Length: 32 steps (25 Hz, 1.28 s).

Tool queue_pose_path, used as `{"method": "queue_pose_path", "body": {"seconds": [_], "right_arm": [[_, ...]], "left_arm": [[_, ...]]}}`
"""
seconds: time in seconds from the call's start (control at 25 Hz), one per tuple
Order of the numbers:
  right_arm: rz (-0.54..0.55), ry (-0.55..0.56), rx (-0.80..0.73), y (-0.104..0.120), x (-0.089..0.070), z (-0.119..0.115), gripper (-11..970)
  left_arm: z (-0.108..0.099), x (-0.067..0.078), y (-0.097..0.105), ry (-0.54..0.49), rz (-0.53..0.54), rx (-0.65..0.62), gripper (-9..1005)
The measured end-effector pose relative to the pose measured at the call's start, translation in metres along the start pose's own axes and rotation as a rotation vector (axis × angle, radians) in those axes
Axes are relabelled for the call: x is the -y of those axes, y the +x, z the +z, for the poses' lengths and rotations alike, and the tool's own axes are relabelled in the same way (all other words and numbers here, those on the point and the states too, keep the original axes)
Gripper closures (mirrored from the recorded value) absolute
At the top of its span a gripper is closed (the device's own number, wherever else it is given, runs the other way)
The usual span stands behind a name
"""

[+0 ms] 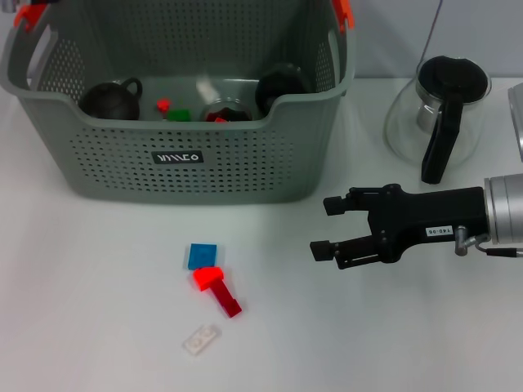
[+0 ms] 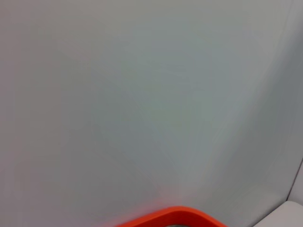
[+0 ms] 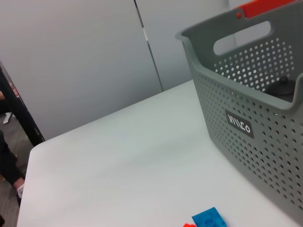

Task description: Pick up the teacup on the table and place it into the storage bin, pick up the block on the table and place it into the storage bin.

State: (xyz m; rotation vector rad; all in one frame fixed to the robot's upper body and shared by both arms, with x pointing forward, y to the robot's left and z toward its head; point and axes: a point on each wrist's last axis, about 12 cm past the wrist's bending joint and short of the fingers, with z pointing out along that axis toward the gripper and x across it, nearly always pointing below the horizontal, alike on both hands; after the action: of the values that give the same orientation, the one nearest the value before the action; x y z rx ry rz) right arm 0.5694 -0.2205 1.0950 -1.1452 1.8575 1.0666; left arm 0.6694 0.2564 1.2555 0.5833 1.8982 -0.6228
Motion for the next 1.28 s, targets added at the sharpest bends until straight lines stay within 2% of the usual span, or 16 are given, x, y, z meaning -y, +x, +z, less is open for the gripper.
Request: {"method": "queue_pose_path", "body": {"seconds": [0.08, 0.2, 0.24, 0.32, 0.44, 0.52, 0.64, 0.72, 0.84, 1.0, 1.28], "right_arm": [[-0.001, -0.001, 0.0, 0.0, 0.0, 0.0, 34], [-0.002, 0.0, 0.0, 0.001, 0.0, -0.001, 34], [-0.001, 0.0, 0.0, 0.002, -0.001, -0.001, 34], [0.0, 0.0, 0.0, 0.002, -0.001, -0.001, 35], [0.002, 0.001, 0.0, 0.003, -0.001, -0.002, 35], [0.003, 0.002, 0.0, 0.004, -0.001, -0.002, 35], [0.004, 0.008, 0.001, 0.004, 0.0, -0.002, 35], [0.007, 0.01, 0.001, 0.004, 0.0, -0.002, 35], [0.011, 0.01, 0.0, 0.004, 0.0, -0.001, 34], [0.018, 0.008, 0.003, 0.004, 0.0, 0.0, 34], [0.036, 0.013, 0.006, 0.005, 0.0, 0.0, 34]], "left_arm": [[-0.002, 0.001, 0.0, 0.001, 0.001, 0.007, 347], [-0.008, 0.003, 0.0, 0.012, 0.005, 0.02, 289], [-0.023, 0.012, 0.001, 0.078, 0.029, 0.045, 269], [-0.034, 0.023, 0.005, 0.162, 0.077, 0.057, 230], [-0.06, 0.054, 0.025, 0.404, 0.246, 0.042, 172], [-0.072, 0.07, 0.043, 0.527, 0.343, -0.006, 133], [-0.079, 0.086, 0.073, 0.615, 0.444, -0.144, 124], [-0.078, 0.093, 0.088, 0.615, 0.495, -0.235, 118], [-0.071, 0.1, 0.105, 0.561, 0.551, -0.375, 122], [-0.055, 0.11, 0.12, 0.518, 0.608, -0.56, 126], [-0.03, 0.12, 0.137, 0.373, 0.583, -0.823, 135]]}}
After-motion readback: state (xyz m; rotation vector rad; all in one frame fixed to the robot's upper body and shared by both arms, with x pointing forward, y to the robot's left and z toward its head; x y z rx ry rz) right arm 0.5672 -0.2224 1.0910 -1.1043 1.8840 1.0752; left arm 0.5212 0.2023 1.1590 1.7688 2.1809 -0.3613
